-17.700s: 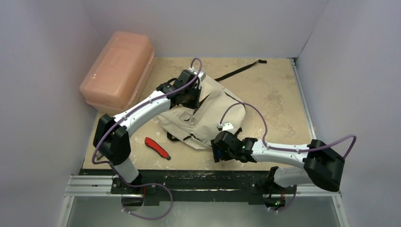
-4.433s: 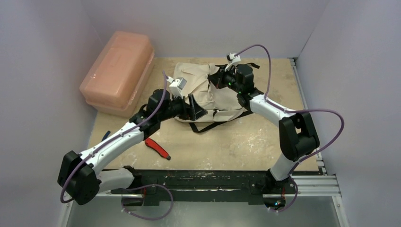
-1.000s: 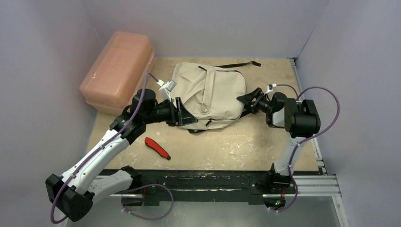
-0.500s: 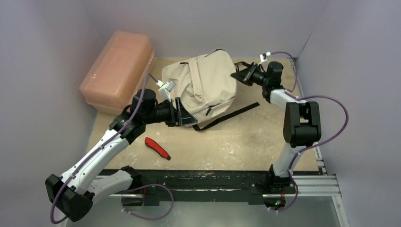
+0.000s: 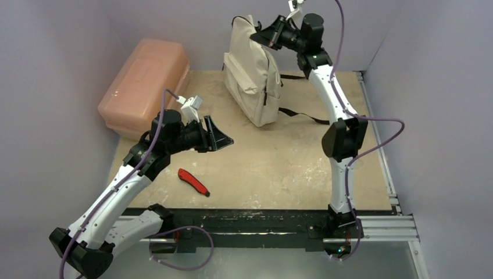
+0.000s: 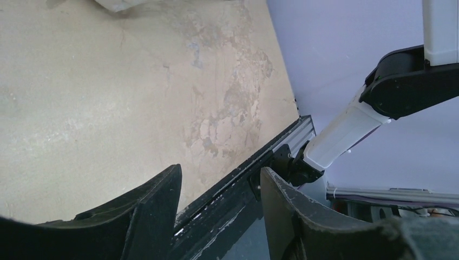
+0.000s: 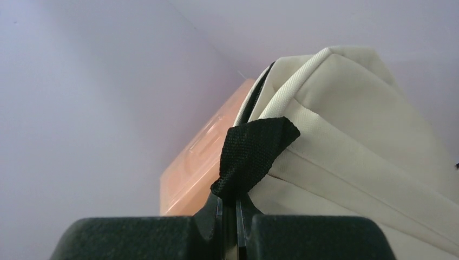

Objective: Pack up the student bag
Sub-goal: Adjust the student bag at the center of the board.

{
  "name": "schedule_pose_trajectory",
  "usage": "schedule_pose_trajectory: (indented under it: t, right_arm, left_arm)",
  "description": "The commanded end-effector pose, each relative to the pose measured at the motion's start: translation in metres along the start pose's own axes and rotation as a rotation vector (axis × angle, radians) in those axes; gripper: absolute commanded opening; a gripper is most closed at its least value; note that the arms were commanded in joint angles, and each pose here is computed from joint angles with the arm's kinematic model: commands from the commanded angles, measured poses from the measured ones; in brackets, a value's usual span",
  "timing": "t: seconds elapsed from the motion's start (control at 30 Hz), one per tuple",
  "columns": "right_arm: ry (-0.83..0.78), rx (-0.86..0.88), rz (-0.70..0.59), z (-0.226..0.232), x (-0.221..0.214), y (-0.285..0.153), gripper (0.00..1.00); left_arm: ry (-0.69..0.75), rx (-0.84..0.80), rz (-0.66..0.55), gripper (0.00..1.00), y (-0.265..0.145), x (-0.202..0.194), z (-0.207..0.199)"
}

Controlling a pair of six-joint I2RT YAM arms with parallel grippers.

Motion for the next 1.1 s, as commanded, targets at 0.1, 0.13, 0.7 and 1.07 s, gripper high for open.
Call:
schedule_pose_trajectory:
  t: [0.1, 0.13, 0.7, 1.07]
  right_arm:
    - [-0.265, 0.025, -0.196, 0.07, 0.049, -0.003, 0.0]
    - [-0.275, -0.008, -0.166, 0.061, 0.034, -0.003, 0.0]
    - [-0.289, -0.173, 0.002, 0.007, -0.021, 0.0, 0.62]
    - [-0.34, -0.227, 0.009, 0.006, -0.011, -0.005, 0.84]
  left_arm:
    - [0.018, 0.026, -0.091, 0.54, -0.011, 0.016, 0.006]
    - [0.014, 0.033, -0.099, 0.54, -0.011, 0.018, 0.008]
    - [-0.052, 0.091, -0.132, 0.55, 0.0, 0.031, 0.024]
    - [-0.081, 0.098, -0.14, 0.64, 0.015, 0.039, 0.028]
Point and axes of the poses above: each gripper's point midway between its finger pads, its own y axis out along the fingers, its own z axis along the line the jaws close on, x = y × z, the point moved 2 cm from there along -y, back along the fingers, and after that the axes turned 15 degrees about -y, right-handed, at the moved point
